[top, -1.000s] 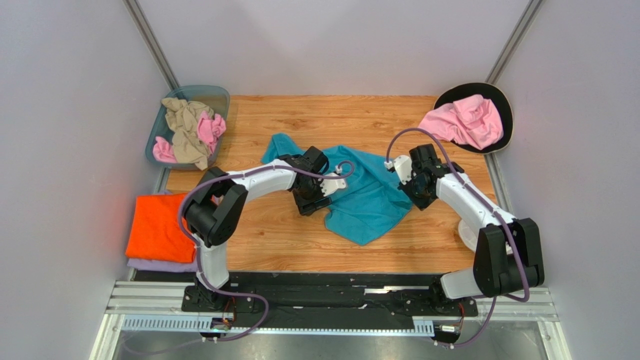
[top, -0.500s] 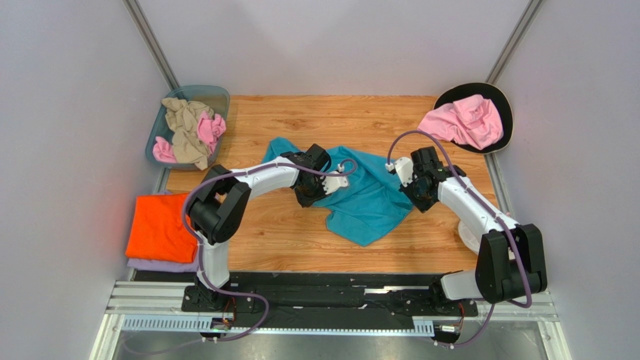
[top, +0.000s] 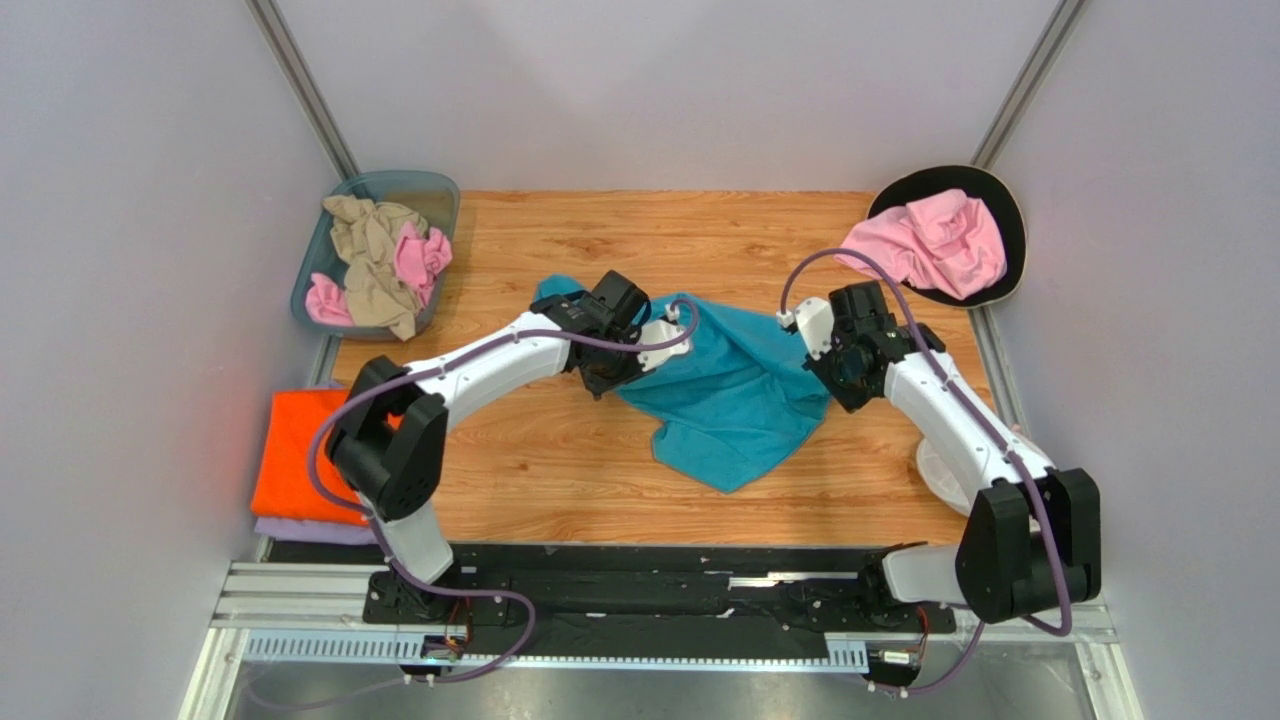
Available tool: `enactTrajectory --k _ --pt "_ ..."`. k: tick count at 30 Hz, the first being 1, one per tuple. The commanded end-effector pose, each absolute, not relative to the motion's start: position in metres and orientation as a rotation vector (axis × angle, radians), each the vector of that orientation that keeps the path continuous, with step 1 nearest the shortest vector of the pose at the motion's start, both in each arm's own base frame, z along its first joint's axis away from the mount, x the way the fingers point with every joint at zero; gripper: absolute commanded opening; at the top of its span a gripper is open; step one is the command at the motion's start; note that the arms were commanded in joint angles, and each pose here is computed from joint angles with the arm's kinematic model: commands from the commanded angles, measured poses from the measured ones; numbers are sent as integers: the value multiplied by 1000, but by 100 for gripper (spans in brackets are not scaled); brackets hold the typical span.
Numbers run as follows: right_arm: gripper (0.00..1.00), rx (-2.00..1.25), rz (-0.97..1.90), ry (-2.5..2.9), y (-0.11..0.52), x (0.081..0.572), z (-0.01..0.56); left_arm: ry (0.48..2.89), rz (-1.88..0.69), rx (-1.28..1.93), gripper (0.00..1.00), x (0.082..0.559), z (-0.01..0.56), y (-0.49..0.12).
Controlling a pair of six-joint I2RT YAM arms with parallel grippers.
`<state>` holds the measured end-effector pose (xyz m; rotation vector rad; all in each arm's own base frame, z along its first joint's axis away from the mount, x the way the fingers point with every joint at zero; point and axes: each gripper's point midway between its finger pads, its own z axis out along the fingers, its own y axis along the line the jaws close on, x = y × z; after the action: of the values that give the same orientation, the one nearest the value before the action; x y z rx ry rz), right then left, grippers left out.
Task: Fold and stack the t-shirts
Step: Flatten the tshirt out
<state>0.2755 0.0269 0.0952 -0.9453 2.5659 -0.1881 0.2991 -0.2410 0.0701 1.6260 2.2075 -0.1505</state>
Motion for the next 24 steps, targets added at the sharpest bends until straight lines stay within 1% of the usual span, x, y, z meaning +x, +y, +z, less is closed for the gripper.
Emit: enactTrajectory --k 1,3,7,8,10,11,12,13,14,16,19,21,24 --pt "0 -822 -217 2447 30 297 147 2053 -65 1485 0 322 141 -245" --pt "0 -790 -196 2419 34 302 160 2005 -33 1434 0 328 166 -243" --pt "0 -706 -203 2317 37 320 205 1896 57 1306 0 343 214 -236" --pt "0 -679 -221 2268 36 328 228 1851 82 1273 0 345 235 -231" --pt "0 -651 -289 2211 30 340 254 1791 158 1168 0 355 274 -217" --pt "0 -624 -312 2150 29 350 282 1769 176 1137 0 358 289 -211" --pt "0 -611 -336 2126 26 355 294 1758 194 1097 0 361 302 -204" --pt "0 -597 -372 2121 21 363 301 1732 207 1026 0 366 330 -192" --pt "0 -575 -387 2068 20 368 327 1729 205 982 0 369 343 -186" --pt "0 -548 -406 2035 15 373 347 1703 215 878 0 373 379 -166" --pt "0 -508 -406 1971 13 378 380 1660 252 791 0 373 415 -146" --pt "0 -496 -396 1933 15 378 397 1645 303 770 0 374 427 -137" --pt "0 -513 -354 1925 21 375 406 1638 306 765 0 370 437 -134"
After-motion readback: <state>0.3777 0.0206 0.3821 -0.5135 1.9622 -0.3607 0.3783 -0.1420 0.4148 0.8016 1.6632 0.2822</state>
